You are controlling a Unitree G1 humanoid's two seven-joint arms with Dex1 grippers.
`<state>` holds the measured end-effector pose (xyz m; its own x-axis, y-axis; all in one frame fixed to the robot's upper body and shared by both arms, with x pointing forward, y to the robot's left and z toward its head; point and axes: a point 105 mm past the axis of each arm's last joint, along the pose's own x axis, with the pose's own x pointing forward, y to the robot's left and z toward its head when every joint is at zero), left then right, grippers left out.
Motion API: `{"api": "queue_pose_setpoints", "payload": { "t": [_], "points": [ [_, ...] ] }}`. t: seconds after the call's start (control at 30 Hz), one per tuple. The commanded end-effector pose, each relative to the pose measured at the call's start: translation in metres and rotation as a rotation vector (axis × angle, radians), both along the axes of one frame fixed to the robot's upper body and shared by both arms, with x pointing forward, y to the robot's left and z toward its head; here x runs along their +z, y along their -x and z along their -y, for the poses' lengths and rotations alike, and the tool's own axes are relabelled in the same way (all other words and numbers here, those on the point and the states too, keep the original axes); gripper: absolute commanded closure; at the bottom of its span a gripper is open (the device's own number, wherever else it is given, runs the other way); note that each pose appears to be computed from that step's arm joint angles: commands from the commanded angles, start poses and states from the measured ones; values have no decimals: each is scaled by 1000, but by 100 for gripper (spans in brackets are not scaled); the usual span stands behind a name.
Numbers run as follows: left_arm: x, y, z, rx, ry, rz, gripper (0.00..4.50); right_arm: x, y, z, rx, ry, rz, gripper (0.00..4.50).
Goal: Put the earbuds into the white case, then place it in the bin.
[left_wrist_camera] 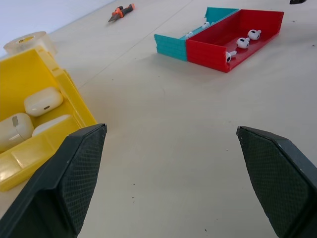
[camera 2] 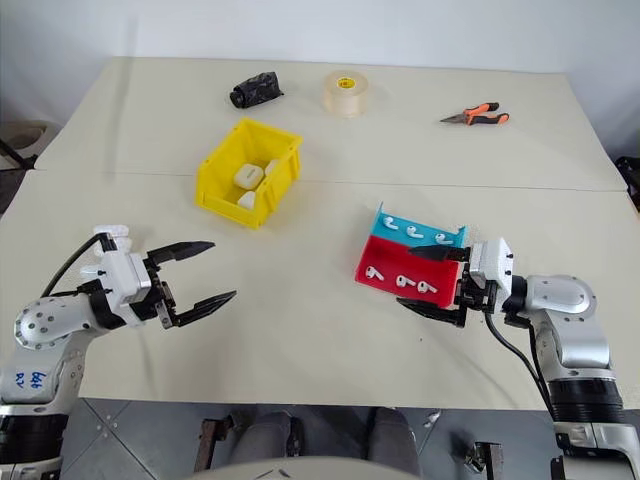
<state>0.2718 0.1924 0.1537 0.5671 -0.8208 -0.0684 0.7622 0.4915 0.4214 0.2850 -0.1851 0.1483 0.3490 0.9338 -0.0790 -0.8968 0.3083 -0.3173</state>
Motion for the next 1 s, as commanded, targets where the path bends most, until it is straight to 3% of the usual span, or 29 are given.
{"api": "queue_pose_setpoints", "payload": {
  "t": [0.03,0.23,0.37,0.57,0.7,0.8,1.0],
  "points": [
    [9,-2,-6,68,23,58,3,8,1,-2,15,-14,45,0],
    [17,8,-46,420,141,75,3,17,2,-38,120,-97,76,0],
    [7,37,-84,762,165,46,3,29,6,-69,195,-181,174,0],
    [-10,76,-111,1106,276,-16,3,35,7,-88,250,-237,198,0],
    [-11,75,-114,1153,294,-67,3,33,5,-87,262,-220,166,0],
    [-15,71,-121,1202,326,-206,3,29,5,-82,275,-186,116,0],
    [-7,60,-133,1218,134,-586,3,28,3,-76,268,-165,78,0]
  ]
}}
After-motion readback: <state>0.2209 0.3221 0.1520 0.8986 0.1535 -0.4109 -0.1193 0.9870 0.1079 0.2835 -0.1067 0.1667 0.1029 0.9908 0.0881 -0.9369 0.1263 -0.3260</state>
